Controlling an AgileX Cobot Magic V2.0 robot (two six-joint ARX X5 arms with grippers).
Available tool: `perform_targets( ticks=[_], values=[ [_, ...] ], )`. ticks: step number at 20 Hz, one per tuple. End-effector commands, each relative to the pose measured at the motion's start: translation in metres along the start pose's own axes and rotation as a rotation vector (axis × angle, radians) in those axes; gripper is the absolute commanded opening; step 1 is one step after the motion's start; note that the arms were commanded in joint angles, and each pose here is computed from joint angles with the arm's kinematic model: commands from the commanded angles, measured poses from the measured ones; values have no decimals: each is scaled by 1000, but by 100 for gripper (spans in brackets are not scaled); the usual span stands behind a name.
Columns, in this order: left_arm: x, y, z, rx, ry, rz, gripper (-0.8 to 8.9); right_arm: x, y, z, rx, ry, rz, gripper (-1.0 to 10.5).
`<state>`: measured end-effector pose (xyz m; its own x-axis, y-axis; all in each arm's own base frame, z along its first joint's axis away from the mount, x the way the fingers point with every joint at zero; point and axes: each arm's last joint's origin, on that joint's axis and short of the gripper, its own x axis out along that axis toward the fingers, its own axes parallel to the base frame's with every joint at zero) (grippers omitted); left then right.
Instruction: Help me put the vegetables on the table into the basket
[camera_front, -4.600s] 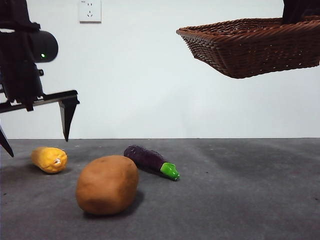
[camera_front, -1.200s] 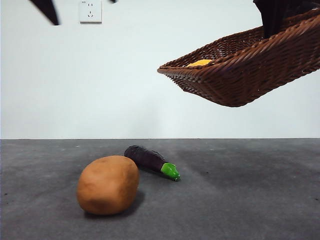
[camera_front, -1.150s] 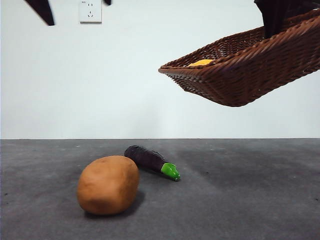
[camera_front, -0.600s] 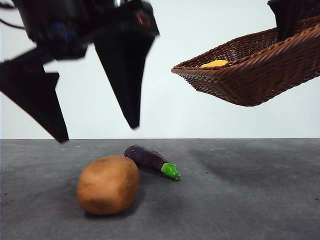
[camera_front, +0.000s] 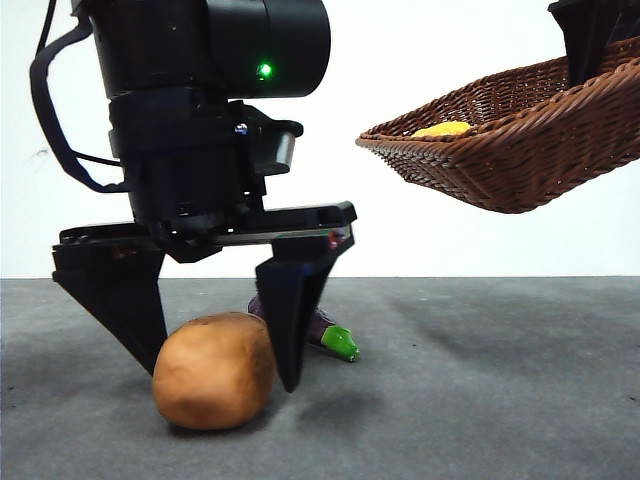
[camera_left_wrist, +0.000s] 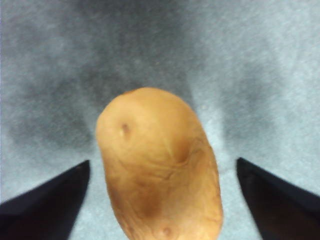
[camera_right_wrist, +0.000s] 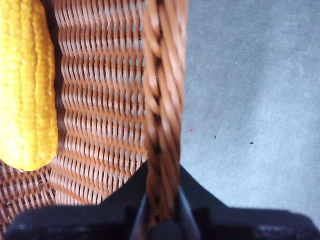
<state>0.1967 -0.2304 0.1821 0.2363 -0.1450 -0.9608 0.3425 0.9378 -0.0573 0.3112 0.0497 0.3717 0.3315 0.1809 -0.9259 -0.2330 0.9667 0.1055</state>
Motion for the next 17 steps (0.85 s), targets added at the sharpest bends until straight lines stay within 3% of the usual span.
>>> perform_targets(
  ticks=[1,6,10,14,17],
  values=[
    [4,1,-1,-10,9,8,-34,1,1,-3,-7,23,13,-11],
    [-17,4,1,14,-53,3,-8,1,1,-3,-10,24,13,-11],
    [-98,8,-2,16,-217,-300,-8,1,2,-3,-10,23,21,-11],
    [-157,10,-6,-7,-412,-614,-8,1,8,-3,-15,17,167,-11],
    [-173,6,3,-34,-540,-716,-8,2,20,-3,-35,26,197,-11]
  ],
)
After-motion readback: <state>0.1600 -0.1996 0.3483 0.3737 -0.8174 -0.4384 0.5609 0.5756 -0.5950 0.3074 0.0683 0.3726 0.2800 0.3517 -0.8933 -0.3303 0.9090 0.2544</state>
